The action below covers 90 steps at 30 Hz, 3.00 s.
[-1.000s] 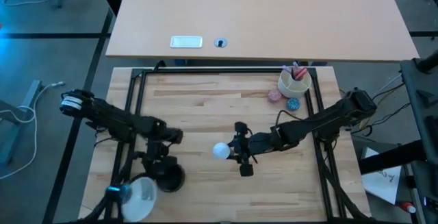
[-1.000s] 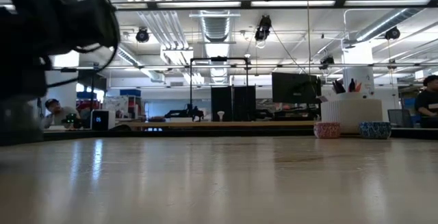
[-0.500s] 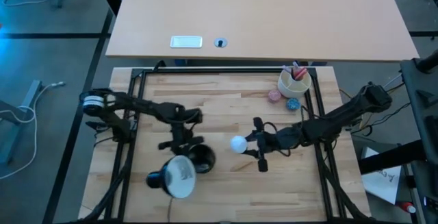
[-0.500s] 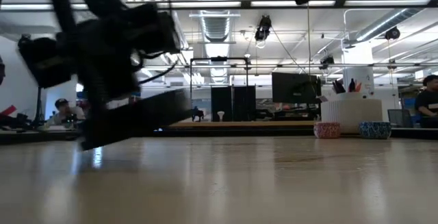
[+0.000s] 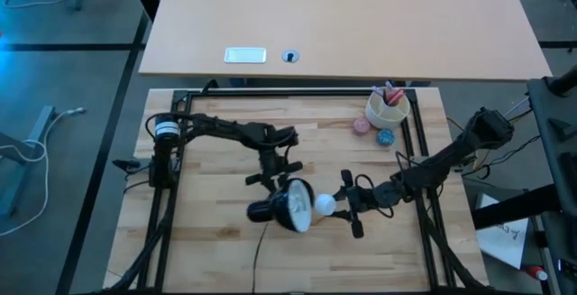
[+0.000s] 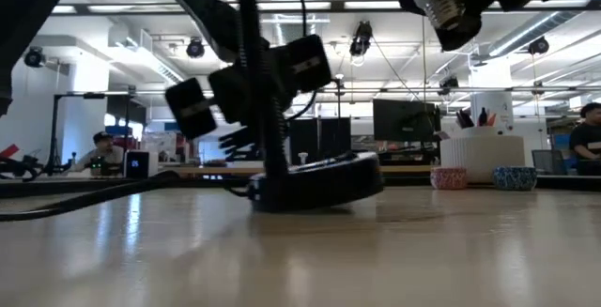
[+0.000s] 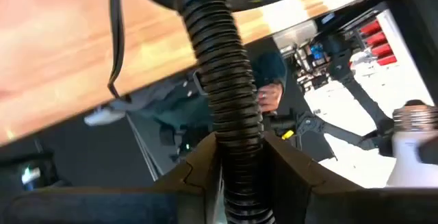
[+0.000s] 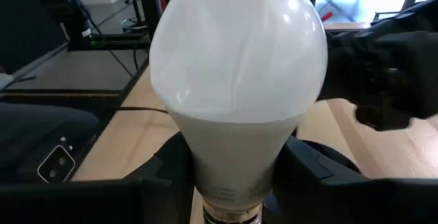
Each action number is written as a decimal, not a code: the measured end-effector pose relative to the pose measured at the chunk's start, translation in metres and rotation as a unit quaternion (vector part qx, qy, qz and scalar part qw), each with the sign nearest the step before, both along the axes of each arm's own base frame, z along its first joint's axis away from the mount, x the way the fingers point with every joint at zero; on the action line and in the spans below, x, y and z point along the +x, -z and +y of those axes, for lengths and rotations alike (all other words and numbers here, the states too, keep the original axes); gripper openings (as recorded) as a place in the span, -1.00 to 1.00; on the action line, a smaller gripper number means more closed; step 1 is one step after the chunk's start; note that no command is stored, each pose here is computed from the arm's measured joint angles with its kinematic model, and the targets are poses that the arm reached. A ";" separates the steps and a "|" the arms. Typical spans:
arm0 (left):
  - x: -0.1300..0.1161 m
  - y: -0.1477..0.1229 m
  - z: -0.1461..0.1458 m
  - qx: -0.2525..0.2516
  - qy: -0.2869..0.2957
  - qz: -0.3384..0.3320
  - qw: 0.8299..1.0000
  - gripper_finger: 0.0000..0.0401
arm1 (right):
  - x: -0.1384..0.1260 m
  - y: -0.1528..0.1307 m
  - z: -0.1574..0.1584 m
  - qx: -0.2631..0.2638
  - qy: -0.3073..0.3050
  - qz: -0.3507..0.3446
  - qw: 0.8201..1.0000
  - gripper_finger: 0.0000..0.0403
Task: Screw lightbulb
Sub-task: Insert the lightbulb into the lamp
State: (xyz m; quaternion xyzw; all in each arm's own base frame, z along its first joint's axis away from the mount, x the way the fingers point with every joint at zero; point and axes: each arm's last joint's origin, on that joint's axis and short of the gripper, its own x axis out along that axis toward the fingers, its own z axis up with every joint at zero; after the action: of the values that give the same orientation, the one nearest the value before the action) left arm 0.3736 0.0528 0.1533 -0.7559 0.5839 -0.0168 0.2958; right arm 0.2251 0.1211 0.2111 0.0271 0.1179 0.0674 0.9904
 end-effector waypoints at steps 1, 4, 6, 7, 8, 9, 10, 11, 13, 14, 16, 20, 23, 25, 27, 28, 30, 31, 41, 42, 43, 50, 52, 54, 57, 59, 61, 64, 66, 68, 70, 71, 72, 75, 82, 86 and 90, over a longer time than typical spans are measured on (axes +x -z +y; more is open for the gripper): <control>0.003 -0.002 0.002 0.006 -0.002 -0.006 1.000 -0.54 | -0.002 0.000 0.002 0.000 0.003 -0.002 1.000 -0.33; 0.007 -0.006 0.003 0.020 0.000 -0.026 0.999 -0.48 | -0.006 0.001 0.007 -0.003 0.003 -0.005 1.000 -0.34; 0.006 -0.008 0.000 0.030 0.008 -0.040 0.999 -0.44 | -0.008 0.001 0.011 -0.002 -0.005 -0.006 1.000 -0.34; 0.005 -0.010 -0.002 0.034 0.013 -0.046 0.998 -0.43 | -0.009 0.000 0.012 -0.002 -0.008 -0.007 1.000 -0.33; 0.004 -0.012 -0.004 0.040 0.019 -0.053 0.998 -0.42 | -0.009 0.000 0.014 -0.001 -0.011 -0.008 1.000 -0.33; 0.002 -0.014 -0.005 0.047 0.025 -0.059 0.997 -0.40 | -0.010 -0.001 0.015 -0.001 -0.013 -0.009 1.000 -0.32; 0.000 -0.015 -0.007 0.051 0.031 -0.063 0.996 -0.39 | -0.010 -0.001 0.015 -0.001 -0.014 -0.009 1.000 -0.31; -0.003 -0.017 -0.009 0.055 0.038 -0.067 0.996 -0.38 | -0.010 -0.001 0.015 -0.001 -0.014 -0.009 1.000 -0.31; -0.007 -0.019 -0.010 0.062 0.048 -0.073 0.994 -0.34 | -0.010 -0.001 0.015 0.001 -0.013 -0.009 1.000 -0.32; -0.009 -0.020 -0.009 0.069 0.050 -0.074 0.994 -0.32 | -0.010 -0.001 0.015 0.003 -0.012 -0.009 1.000 -0.33; -0.010 -0.019 -0.004 0.083 0.049 -0.082 0.992 -0.29 | -0.009 -0.001 0.014 0.004 -0.007 -0.010 1.000 -0.34; -0.012 -0.018 0.008 0.113 0.041 -0.099 0.988 -0.22 | -0.009 -0.002 0.014 0.021 0.001 -0.010 1.000 -0.32; -0.014 -0.016 0.015 0.138 0.040 -0.107 0.984 -0.20 | -0.009 -0.001 0.014 0.029 0.003 -0.008 1.000 -0.31; -0.014 -0.016 0.015 0.170 0.050 -0.124 0.976 -0.19 | -0.009 0.000 0.015 0.031 0.004 -0.005 0.999 -0.33; -0.017 -0.014 0.017 0.203 0.059 -0.124 0.970 -0.19 | -0.009 0.001 0.015 0.030 0.003 -0.002 1.000 -0.34; -0.018 -0.012 0.017 0.213 0.065 -0.121 0.967 -0.19 | -0.009 0.001 0.015 0.031 0.003 -0.001 1.000 -0.34; -0.020 -0.012 0.016 0.224 0.077 -0.123 0.964 -0.19 | -0.009 0.001 0.015 0.036 0.005 0.000 0.999 -0.32; -0.021 -0.011 0.014 0.225 0.084 -0.123 0.963 -0.19 | -0.009 0.001 0.015 0.035 0.005 0.002 0.999 -0.31; -0.026 -0.048 0.012 0.273 0.109 -0.148 0.944 -0.19 | -0.008 0.001 0.014 0.038 0.009 0.002 0.999 -0.32; -0.029 -0.059 0.009 0.286 0.113 -0.150 0.940 -0.19 | -0.008 0.001 0.014 0.038 0.010 0.002 0.999 -0.31; -0.032 -0.069 0.005 0.301 0.117 -0.149 0.935 -0.19 | -0.008 0.001 0.014 0.037 0.011 0.002 0.999 -0.31; -0.076 -0.141 -0.063 0.444 0.176 -0.174 0.861 -0.19 | -0.008 0.000 0.014 0.034 0.010 0.000 0.999 -0.34; -0.094 -0.153 -0.092 0.496 0.202 -0.198 0.821 -0.19 | -0.008 0.000 0.014 0.031 0.011 0.000 0.999 -0.33; -0.113 -0.161 -0.123 0.540 0.232 -0.234 0.774 -0.19 | -0.008 0.000 0.014 0.028 0.017 -0.001 0.999 -0.31; -0.142 -0.163 -0.167 0.588 0.277 -0.302 0.698 -0.19 | -0.008 0.000 0.014 0.030 0.018 -0.004 0.999 -0.32; -0.157 -0.161 -0.189 0.620 0.290 -0.338 0.646 -0.19 | -0.007 -0.001 0.013 0.030 0.020 -0.008 0.999 -0.34; -0.169 -0.154 -0.204 0.651 0.290 -0.348 0.609 -0.19 | -0.006 -0.001 0.010 0.039 0.035 -0.008 0.999 -0.34; -0.181 -0.139 -0.219 0.675 0.303 -0.342 0.579 -0.19 | -0.002 -0.001 0.004 0.053 0.056 -0.008 0.997 -0.32; -0.187 -0.126 -0.230 0.671 0.326 -0.341 0.571 -0.19 | 0.000 -0.001 0.001 0.065 0.067 -0.008 0.996 -0.31; -0.190 -0.110 -0.241 0.662 0.350 -0.335 0.572 -0.19 | 0.001 -0.001 -0.003 0.077 0.077 -0.007 0.994 -0.33; -0.191 -0.095 -0.255 0.652 0.378 -0.337 0.565 -0.19 | 0.003 -0.001 -0.006 0.088 0.087 -0.006 0.992 -0.34; -0.192 -0.088 -0.262 0.651 0.395 -0.337 0.554 -0.19 | 0.004 -0.001 -0.008 0.096 0.092 -0.006 0.991 -0.34; -0.193 -0.080 -0.268 0.650 0.412 -0.335 0.543 -0.19 | 0.004 -0.001 -0.009 0.104 0.096 -0.006 0.990 -0.33; -0.198 -0.062 -0.282 0.650 0.448 -0.322 0.522 -0.19 | 0.005 -0.001 -0.010 0.128 0.104 -0.004 0.986 -0.31; -0.205 -0.038 -0.312 0.658 0.483 -0.380 0.435 -0.13 | 0.005 0.000 -0.010 0.181 0.113 0.007 0.977 -0.34; -0.200 -0.026 -0.321 0.667 0.490 -0.419 0.373 0.00 | 0.005 0.000 -0.010 0.199 0.117 0.008 0.973 -0.32; -0.199 -0.018 -0.317 0.697 0.485 -0.418 0.324 0.17 | 0.005 0.000 -0.010 0.213 0.121 0.009 0.969 -0.34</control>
State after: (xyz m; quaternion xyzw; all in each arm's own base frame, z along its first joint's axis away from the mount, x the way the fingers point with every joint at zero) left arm 0.1744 -0.2646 0.1712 0.2511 0.4438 -0.0580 0.8583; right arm 0.2297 0.1108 0.2111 0.2526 0.1050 -0.0300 0.9614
